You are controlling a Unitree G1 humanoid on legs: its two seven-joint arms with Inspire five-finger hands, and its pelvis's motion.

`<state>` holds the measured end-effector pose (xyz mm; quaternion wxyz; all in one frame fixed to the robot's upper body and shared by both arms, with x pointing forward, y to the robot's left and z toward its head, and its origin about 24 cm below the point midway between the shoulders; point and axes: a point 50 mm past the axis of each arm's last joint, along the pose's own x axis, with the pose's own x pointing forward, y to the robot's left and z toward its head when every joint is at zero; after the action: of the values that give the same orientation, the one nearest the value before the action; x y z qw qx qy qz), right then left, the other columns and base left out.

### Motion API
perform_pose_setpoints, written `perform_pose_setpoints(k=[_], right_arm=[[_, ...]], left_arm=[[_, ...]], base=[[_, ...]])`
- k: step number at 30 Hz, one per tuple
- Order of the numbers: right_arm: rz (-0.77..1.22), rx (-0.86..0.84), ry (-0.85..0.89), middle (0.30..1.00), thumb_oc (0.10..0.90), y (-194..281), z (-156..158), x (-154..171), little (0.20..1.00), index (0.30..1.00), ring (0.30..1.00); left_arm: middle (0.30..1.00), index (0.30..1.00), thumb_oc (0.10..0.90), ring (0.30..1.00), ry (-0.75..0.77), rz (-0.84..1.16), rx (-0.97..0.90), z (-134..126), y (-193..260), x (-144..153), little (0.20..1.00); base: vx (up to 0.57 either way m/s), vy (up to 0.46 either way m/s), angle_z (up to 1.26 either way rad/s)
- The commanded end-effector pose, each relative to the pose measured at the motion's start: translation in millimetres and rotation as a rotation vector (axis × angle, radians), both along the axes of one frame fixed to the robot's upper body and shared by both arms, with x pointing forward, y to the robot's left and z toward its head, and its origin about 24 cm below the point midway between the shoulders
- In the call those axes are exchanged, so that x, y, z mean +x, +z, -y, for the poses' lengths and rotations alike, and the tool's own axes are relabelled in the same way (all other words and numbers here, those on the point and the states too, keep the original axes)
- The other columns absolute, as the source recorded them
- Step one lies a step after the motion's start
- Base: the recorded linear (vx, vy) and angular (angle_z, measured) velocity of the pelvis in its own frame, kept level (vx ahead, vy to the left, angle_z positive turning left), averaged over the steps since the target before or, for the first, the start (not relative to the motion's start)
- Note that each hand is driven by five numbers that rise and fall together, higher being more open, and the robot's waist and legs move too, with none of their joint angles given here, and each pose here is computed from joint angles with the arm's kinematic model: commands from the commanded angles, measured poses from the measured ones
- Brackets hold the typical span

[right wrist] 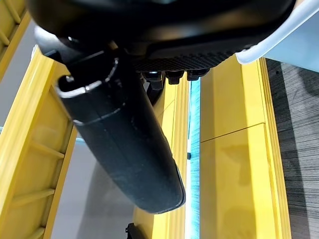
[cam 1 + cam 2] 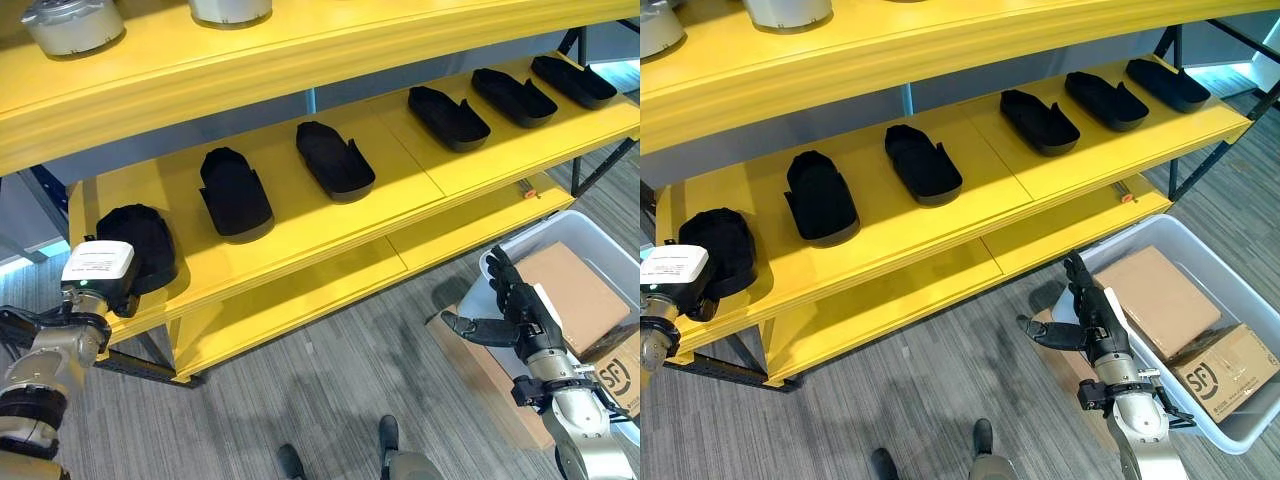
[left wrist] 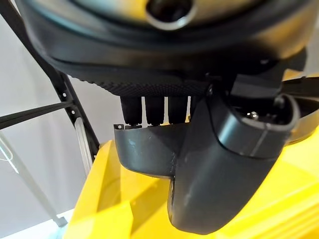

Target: Move parts from the plastic box to the shelf.

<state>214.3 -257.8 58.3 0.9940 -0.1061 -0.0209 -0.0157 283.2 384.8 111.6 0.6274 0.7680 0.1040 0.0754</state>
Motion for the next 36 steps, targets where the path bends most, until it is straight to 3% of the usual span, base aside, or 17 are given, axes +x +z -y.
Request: perform_pose_setpoints(k=[1,19,27,36], right_arm=[[0.277,-0.073,0.051,1.0,0.9,53.9,-5.3,11.8,1.0,1.0,1.0],[0.342,-0.065,0.038,1.0,0.9,71.4,-1.2,17.7,1.0,1.0,1.0],[0.342,-0.084,0.025,1.0,0.9,72.2,2.0,17.4,1.0,1.0,1.0],[0.367,-0.085,0.036,1.0,0.9,78.2,-1.4,25.1,1.0,1.0,1.0]], left_arm=[[0.3,0.3,0.4,0.3,0.039,0.29,0.138,-18.5,103.4,8.1,0.3],[0.3,0.3,0.4,0.3,-0.027,0.426,0.199,5.8,162.3,32.1,0.3],[0.3,0.3,0.4,0.3,0.041,0.323,0.275,-14.7,157.8,21.2,0.3],[0.3,0.3,0.4,0.3,0.014,0.336,0.303,-6.0,162.2,29.5,0.3]], base=[[-0.05,-0.034,0.02],[-0.03,0.009,0.02],[0.05,0.054,-0.01],[0.0,0.041,0.08]])
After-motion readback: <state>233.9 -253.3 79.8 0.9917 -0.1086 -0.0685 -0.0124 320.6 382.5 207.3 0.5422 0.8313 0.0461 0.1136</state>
